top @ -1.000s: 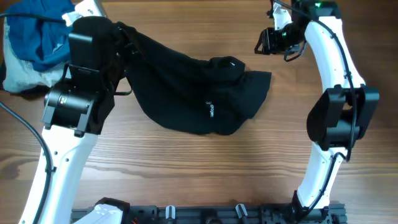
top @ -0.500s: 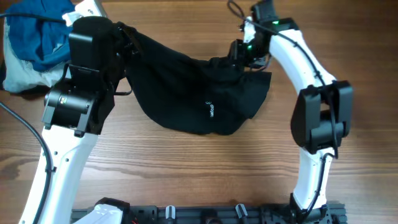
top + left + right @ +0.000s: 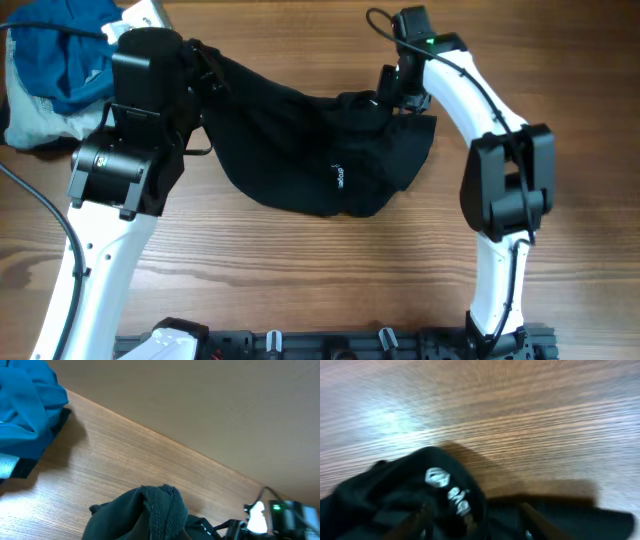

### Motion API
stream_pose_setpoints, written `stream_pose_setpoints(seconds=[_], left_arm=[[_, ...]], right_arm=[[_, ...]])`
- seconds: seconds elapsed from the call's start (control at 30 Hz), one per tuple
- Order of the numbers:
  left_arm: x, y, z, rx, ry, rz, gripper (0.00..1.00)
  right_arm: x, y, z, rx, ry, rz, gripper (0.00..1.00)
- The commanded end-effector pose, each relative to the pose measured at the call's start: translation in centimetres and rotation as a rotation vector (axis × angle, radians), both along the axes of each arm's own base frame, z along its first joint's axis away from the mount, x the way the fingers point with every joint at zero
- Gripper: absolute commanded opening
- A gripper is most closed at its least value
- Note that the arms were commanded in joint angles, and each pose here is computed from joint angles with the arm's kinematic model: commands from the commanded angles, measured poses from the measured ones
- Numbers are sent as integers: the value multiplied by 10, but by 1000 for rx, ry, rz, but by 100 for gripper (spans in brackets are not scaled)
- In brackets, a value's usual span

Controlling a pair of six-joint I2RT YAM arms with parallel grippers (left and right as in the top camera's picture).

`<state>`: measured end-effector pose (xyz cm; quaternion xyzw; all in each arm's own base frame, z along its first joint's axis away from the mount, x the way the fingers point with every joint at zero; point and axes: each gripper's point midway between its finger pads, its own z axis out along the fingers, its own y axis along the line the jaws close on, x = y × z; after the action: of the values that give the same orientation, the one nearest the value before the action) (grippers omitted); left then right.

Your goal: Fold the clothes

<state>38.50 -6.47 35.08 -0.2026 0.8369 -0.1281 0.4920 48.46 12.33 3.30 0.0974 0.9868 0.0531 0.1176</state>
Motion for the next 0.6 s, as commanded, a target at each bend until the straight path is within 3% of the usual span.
stream_pose_setpoints(seconds=[0.0, 0.23, 0.33, 0.43, 0.57], left_arm=[[1, 3, 9, 9, -22, 3, 4], [1, 6, 10, 17, -25, 18, 4], [3, 12, 13, 28, -44, 47, 4], [11, 32, 36, 61, -144, 170, 4], [17, 64, 83, 66, -343, 362, 4]], right_arm=[[-3, 6, -31, 23, 49, 29, 47], [8, 11, -28, 60, 8, 36, 5], [14, 3, -7, 65, -24, 39, 4], [28, -11, 49, 70, -123, 44, 4], [36, -50, 176, 51, -356, 76, 4]])
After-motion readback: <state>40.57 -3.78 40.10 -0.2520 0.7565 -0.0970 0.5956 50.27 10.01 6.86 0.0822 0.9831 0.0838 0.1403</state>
